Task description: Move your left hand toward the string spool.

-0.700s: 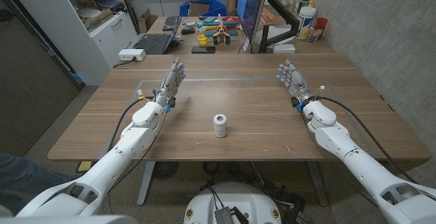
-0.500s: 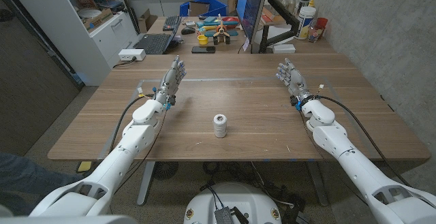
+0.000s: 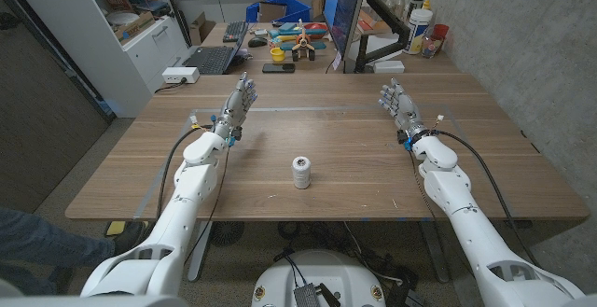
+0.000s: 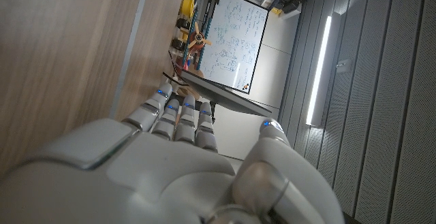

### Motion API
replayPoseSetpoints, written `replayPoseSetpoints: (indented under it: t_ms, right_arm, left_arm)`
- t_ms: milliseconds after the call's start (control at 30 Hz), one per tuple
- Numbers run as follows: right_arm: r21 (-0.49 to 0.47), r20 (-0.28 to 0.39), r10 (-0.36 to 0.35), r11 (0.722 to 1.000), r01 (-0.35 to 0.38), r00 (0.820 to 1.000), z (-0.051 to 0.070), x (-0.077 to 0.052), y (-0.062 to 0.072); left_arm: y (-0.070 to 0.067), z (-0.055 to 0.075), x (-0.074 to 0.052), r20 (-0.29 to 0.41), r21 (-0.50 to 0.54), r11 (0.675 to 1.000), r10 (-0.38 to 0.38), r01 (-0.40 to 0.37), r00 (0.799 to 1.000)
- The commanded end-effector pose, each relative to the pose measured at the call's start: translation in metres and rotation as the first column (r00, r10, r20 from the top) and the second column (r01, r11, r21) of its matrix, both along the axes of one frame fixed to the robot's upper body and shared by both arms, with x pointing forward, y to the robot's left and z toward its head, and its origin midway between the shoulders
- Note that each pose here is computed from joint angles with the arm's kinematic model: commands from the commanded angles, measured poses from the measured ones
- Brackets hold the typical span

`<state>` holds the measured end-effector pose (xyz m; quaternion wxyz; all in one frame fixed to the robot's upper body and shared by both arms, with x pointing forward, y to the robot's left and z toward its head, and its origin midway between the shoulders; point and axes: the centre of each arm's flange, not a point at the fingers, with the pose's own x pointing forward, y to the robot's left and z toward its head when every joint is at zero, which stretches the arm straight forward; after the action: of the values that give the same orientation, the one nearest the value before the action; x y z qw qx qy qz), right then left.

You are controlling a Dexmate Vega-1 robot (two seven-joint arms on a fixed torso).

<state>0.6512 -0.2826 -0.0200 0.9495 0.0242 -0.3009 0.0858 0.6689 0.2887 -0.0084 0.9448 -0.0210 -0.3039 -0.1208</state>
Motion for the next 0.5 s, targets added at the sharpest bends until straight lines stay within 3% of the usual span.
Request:
replayPoseSetpoints:
  t_ms: [33,500]
  right_arm:
    - [0.003,-0.012,-0.005,1.0,0.005,1.0,-0.003,0.003,-0.003]
    - [0.007,-0.007,0.013,1.0,-0.013,1.0,-0.003,0.008,0.004]
  left_arm:
    - [-0.003,-0.006,-0.008,0.005,-0.005,1.0,0.001,-0.001,1.0]
    - [-0.004,-0.007,-0.03,0.042,0.004,1.0,-0.029,0.029,0.999]
